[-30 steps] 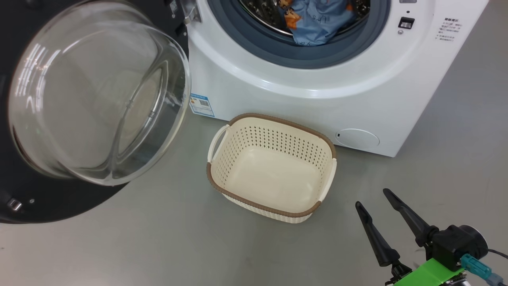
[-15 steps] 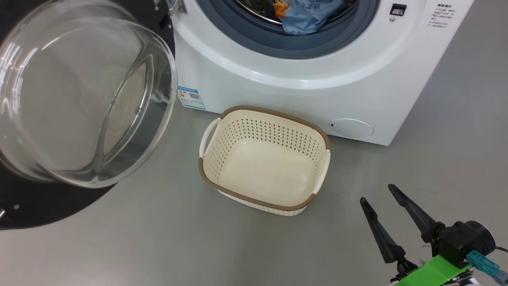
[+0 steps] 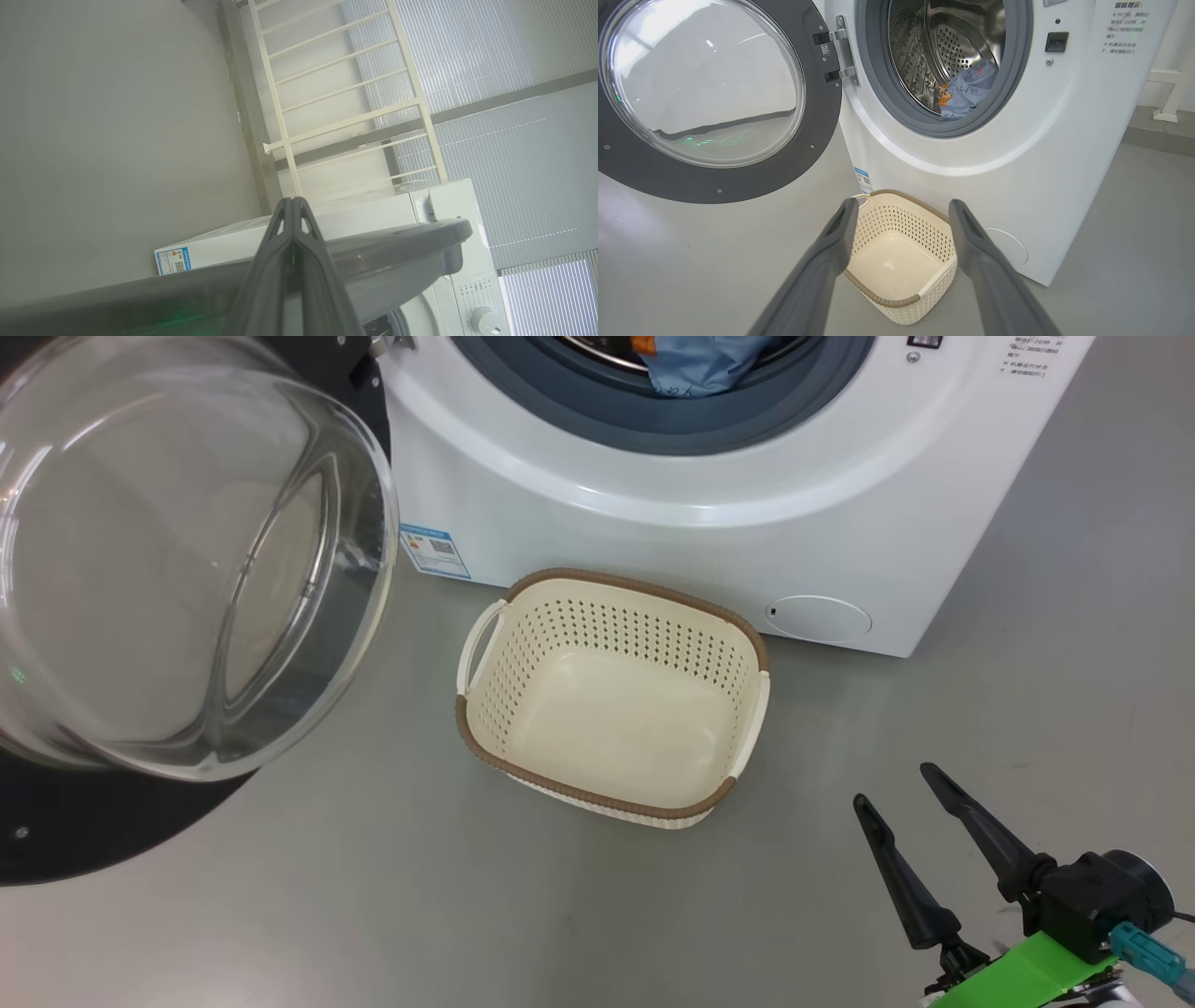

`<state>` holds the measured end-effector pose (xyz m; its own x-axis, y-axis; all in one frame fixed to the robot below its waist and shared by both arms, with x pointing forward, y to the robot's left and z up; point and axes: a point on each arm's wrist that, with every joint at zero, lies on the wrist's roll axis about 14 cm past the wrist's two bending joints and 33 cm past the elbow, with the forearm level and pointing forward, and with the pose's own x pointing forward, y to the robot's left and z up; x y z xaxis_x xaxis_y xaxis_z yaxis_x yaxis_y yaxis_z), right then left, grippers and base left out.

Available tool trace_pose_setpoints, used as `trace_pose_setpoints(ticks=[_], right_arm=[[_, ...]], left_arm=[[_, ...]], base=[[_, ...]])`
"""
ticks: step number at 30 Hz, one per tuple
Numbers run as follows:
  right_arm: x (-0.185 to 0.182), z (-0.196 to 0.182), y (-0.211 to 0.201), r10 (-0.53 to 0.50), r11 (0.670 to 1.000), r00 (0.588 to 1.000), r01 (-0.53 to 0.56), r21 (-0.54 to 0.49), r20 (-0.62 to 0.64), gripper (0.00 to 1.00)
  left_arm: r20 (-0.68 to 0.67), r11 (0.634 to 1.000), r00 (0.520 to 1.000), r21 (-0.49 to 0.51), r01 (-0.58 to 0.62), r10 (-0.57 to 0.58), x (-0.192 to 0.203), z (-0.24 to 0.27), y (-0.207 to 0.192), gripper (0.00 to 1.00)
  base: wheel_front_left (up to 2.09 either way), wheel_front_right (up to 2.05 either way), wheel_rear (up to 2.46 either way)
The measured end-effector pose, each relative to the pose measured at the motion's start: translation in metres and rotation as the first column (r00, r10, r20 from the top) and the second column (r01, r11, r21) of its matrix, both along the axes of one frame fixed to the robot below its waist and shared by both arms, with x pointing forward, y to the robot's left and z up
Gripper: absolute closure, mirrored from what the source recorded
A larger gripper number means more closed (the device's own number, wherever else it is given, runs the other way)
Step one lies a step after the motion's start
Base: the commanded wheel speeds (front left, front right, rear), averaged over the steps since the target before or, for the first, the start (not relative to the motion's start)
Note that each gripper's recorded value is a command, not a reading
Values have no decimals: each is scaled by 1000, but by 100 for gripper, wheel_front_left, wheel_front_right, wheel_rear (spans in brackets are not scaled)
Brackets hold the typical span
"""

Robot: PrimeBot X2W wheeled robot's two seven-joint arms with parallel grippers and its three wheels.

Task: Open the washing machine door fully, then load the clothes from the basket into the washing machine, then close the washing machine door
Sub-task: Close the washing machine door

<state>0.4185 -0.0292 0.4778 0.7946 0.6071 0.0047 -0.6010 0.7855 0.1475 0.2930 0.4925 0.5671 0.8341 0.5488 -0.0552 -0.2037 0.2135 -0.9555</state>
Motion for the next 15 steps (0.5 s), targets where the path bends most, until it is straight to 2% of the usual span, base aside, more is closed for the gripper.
trace_pose_setpoints(ticks=[10,15], right_arm=[[1,-2,5,10,1000,1000,-10,8,-9,0],[1,-2,7,15,1000,1000,-15,10,-9,0]], left_arm=[[-3,991,992,-36,125,-125,0,2,-20,100],[52,974,976,-66,217,-213,4,6,-38,100]], base=[[0,0,0],[0,0,0]])
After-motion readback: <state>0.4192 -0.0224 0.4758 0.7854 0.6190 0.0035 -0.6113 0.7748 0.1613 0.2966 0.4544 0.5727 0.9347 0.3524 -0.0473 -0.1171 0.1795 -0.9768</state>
